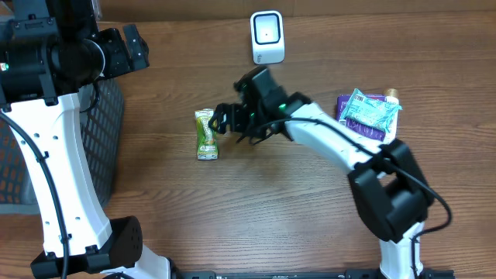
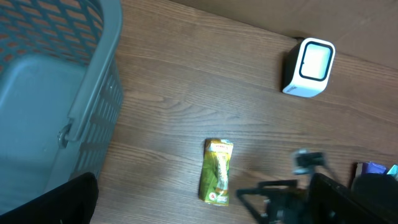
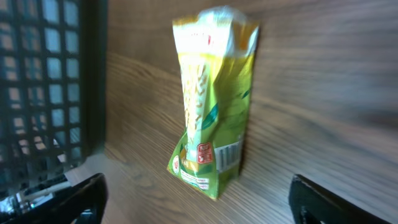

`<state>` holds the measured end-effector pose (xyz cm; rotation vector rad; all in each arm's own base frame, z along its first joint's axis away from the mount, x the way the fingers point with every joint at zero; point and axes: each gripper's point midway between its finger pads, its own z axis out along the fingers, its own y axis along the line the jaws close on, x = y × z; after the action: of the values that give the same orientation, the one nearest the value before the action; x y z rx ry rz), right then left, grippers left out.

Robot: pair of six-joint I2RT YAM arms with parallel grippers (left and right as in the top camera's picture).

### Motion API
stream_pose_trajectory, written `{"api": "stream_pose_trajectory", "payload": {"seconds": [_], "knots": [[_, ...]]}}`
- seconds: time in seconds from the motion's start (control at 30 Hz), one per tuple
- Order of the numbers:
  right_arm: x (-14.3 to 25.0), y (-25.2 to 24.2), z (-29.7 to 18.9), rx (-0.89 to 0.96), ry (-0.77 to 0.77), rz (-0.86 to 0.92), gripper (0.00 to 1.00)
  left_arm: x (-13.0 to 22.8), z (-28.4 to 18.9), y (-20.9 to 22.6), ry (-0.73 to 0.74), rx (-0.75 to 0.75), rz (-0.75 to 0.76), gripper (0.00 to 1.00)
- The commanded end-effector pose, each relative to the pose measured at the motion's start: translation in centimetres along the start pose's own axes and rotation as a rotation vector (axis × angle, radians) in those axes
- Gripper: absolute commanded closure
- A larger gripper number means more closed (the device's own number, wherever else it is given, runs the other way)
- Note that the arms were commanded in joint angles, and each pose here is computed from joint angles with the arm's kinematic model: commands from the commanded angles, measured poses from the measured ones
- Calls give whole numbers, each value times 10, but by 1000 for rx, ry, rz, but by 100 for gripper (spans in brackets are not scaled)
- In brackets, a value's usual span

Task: Scan the item barcode
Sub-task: 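Move the right gripper to the yellow-green Pokka pouch and grasp it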

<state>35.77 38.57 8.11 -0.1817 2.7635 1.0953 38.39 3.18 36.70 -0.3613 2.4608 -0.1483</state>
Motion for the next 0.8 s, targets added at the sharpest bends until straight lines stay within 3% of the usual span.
{"api": "stream_pose_trajectory", "payload": {"seconds": [0.0, 0.33, 0.47, 0.6, 0.77], "knots": [[14, -4, 25, 45, 7, 9, 12, -4, -1, -2, -12, 6, 21, 0], [26, -20, 60, 164, -44, 35, 36, -4, -1, -2, -12, 6, 21, 0], [26, -25, 62, 177, -45, 37, 53, -4, -1, -2, -12, 6, 21, 0], [24, -23, 62, 172, -55, 31, 58, -4, -1, -2, -12, 6, 21, 0], [24, -25, 61, 180, -57, 22, 71, -4, -1, -2, -12, 6, 21, 0]]}}
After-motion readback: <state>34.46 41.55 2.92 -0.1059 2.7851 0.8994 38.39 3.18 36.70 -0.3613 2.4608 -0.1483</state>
